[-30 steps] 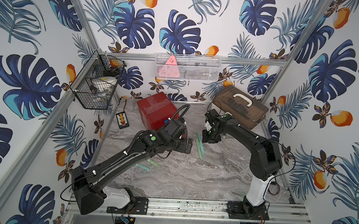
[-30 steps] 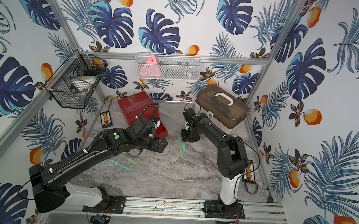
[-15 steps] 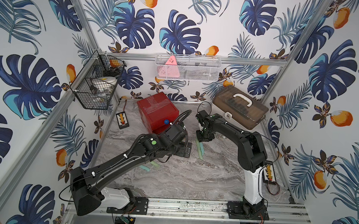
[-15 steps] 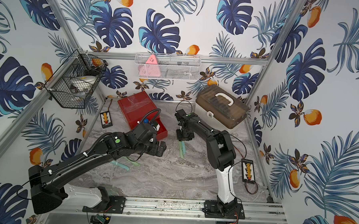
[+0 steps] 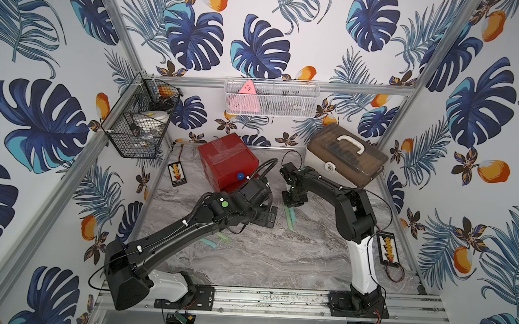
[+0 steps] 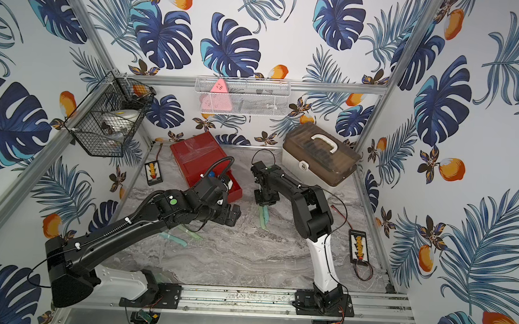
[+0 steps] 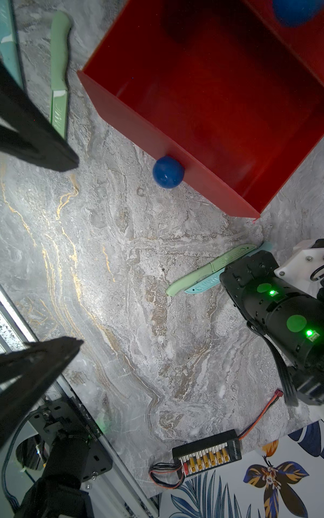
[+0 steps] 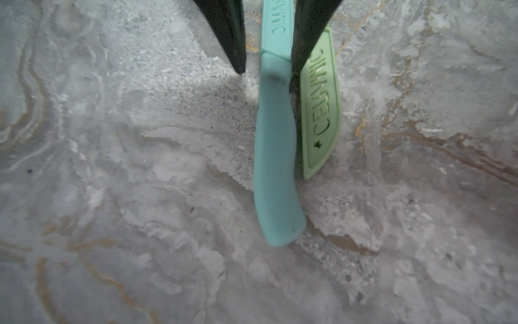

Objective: Place the fruit knives into the drawer by color
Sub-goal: Pick up the fruit knife from the center of the board.

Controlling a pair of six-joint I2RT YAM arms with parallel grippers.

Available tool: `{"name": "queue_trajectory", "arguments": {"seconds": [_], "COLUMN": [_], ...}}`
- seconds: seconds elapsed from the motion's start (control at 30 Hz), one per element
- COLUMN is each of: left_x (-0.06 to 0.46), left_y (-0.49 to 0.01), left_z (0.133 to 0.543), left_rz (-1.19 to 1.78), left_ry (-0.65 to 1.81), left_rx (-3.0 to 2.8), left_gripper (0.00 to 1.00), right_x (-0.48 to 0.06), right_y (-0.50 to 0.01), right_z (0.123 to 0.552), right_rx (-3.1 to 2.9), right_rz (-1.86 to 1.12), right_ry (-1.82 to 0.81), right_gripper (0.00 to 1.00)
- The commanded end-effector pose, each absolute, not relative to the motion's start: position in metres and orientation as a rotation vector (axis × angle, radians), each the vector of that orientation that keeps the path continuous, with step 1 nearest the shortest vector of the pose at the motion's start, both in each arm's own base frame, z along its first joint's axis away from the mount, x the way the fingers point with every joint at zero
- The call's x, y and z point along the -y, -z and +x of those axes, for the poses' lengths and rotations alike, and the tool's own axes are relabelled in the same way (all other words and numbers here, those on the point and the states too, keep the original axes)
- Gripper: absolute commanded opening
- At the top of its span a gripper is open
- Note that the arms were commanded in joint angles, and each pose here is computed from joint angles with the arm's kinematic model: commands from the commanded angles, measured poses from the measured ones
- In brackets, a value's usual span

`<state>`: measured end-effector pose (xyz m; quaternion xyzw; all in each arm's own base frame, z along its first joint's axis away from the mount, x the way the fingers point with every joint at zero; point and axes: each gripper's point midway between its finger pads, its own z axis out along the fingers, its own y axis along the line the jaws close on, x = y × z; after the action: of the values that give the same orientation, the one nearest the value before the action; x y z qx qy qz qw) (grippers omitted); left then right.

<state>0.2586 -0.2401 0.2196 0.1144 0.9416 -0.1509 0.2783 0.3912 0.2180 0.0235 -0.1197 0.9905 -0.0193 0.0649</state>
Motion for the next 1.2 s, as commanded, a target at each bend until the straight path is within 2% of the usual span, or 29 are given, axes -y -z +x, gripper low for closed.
{"name": "queue_trajectory", "arguments": {"seconds": [0.0,0.27,0.37,0.7,0.93,1.17], "left_x": [0.244,0.242,0.241,0.241,0.243,0.234], "left_y": [-0.220,-0.215,-0.213,-0.210,-0.220,-0.243], "left_z": [0.262,0.262,0.261,0.261,0.269,0.296], "left_rz": [0.326,0.327,0.322,0.305,0.307,0.247], "left_ry": [0.435,0.459,0.462,0.472,0.464,0.474], "left_rx": [-2.516,-2.530,-2.535,-2.537,-2.515,-2.475], "left_gripper": [0.99,0.99,0.99,0.99,0.99,0.99], "right_x": [-0.213,-0.209,-0.207,-0.195,-0.184,-0.198], "right_y": [-0.016,0.002,0.003,-0.007,-0.051,-0.112], "right_z": [0.391,0.389,0.389,0.390,0.386,0.357], "right_rx": [-2.995,-3.030,-3.032,-3.040,-3.038,-3.029], "right_rz": [-0.361,-0.369,-0.355,-0.297,-0.063,0.208], "right_ry": [0.107,0.158,0.160,0.143,-0.095,-0.439], "right_gripper": [0.27,0.26,0.17,0.06,0.06,0.07]}}
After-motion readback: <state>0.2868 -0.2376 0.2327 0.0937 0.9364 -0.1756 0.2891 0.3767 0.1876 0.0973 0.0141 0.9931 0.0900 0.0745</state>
